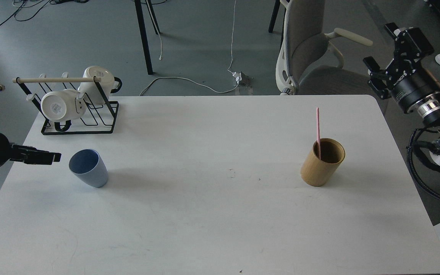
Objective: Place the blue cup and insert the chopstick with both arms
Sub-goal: 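Grasp the light blue cup with the left gripper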
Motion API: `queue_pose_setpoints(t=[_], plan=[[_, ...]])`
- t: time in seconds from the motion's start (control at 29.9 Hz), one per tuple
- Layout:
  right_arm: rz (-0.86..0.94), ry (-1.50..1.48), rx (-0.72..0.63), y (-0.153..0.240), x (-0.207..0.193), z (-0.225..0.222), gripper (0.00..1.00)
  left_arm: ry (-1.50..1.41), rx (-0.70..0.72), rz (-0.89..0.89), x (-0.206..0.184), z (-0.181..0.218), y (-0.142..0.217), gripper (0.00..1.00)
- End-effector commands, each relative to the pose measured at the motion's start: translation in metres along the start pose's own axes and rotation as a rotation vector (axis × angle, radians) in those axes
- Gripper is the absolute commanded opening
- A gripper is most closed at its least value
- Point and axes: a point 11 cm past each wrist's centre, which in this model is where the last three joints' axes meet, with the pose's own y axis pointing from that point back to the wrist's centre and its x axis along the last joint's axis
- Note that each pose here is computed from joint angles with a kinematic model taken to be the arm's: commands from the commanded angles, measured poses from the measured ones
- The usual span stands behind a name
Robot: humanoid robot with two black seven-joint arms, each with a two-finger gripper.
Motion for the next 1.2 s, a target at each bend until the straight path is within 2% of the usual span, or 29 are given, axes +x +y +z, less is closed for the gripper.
queue_pose_setpoints(t=[0.0, 0.13, 0.37, 0.7, 0.94, 1.0, 1.1, 1.17], plan=[[0.001, 0.003, 0.000, 0.000, 0.001, -0.001, 0.99, -0.009, -0.029, 0.005, 0.008, 0.012, -0.011, 0.86], [0.006, 0.009, 0.000, 0.002, 0.005, -0.003, 0.99, -0.008, -0.028, 0.004, 0.009, 0.013, -0.017, 0.84], [0.010, 0.016, -0.004, 0.003, 0.007, -0.003, 0.99, -0.027, -0.046, 0.022, 0.014, 0.022, -0.031, 0.72], [0.020, 0.023, -0.013, 0.008, 0.012, -0.001, 0.99, -0.005, -0.047, -0.002, -0.007, 0.021, -0.053, 0.69], [0.027, 0.027, -0.023, 0.012, 0.015, 0.001, 0.99, -0.010, -0.028, 0.014, -0.012, 0.018, -0.065, 0.59], [0.028, 0.030, -0.026, 0.013, 0.016, 0.002, 0.99, -0.009, -0.028, 0.016, -0.012, 0.018, -0.065, 0.52], [0.034, 0.027, -0.035, 0.016, 0.018, 0.005, 0.99, -0.012, -0.025, 0.021, -0.012, 0.016, -0.065, 0.22], [0.037, 0.031, -0.039, 0.018, 0.020, 0.006, 0.99, -0.018, -0.022, 0.022, -0.012, 0.015, -0.064, 0.11]])
